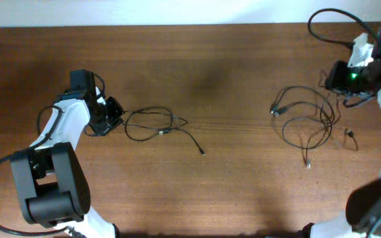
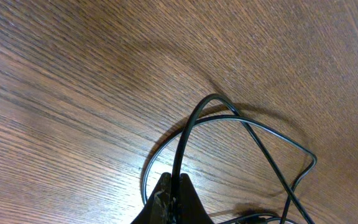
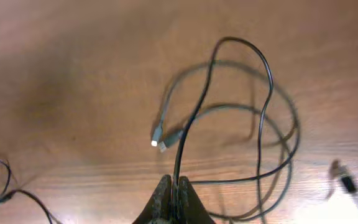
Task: Untangle cables
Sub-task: 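Drag the black cable to the far right with the right gripper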
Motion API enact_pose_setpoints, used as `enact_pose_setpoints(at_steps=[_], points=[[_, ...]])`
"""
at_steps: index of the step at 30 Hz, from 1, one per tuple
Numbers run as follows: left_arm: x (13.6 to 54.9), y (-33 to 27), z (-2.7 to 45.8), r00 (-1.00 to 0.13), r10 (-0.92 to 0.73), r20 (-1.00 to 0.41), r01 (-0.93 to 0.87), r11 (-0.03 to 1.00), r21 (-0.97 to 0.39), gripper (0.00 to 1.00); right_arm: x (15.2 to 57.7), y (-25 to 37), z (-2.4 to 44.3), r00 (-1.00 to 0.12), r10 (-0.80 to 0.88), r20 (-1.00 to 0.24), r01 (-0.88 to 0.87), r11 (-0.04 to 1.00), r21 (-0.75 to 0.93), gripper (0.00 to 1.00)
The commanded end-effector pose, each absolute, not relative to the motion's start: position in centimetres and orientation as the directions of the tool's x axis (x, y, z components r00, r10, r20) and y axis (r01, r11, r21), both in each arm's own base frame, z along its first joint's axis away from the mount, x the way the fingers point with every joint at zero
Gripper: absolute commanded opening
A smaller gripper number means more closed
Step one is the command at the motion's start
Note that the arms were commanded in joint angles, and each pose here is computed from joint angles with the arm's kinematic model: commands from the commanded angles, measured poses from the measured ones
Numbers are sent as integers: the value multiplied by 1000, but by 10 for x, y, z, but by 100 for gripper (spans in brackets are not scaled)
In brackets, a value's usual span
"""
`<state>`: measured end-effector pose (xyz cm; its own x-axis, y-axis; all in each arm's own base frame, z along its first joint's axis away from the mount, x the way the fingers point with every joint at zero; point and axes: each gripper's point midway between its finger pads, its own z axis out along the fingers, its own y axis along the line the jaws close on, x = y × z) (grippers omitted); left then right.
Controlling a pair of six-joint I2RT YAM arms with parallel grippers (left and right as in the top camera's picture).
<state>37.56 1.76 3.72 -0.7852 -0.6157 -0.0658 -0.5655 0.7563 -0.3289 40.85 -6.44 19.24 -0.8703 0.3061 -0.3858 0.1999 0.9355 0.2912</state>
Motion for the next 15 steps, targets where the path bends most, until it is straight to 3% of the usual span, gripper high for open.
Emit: enact_pose_setpoints(at_steps=[1,4,5,6,7,9,15], points=[[374,15,38,-784,-618,-60,-567,751,-339,0,409,-59,153,-907,336,-253,236,904,355,4],[374,15,38,-784,-618,-60,-567,751,-340,0,406,-58,120,-927,343,-150,272,894,357,7],[374,15,38,-784,-618,-60,-567,751,-340,0,404,-57,113,-931,343,-126,280,891,356,19],[374,15,38,-784,-618,-60,-567,751,-340,0,402,-57,109,-933,344,-110,286,890,356,45],[374,15,38,-784,-618,-60,-567,751,-340,0,401,-57,108,-934,343,-102,289,890,353,52],[374,15,38,-784,-618,-60,-567,751,-340,0,397,-56,107,-937,338,-88,289,891,351,79],[374,15,38,-784,-618,-60,-567,751,-340,1,375,-49,94,-941,338,3,318,882,348,96]])
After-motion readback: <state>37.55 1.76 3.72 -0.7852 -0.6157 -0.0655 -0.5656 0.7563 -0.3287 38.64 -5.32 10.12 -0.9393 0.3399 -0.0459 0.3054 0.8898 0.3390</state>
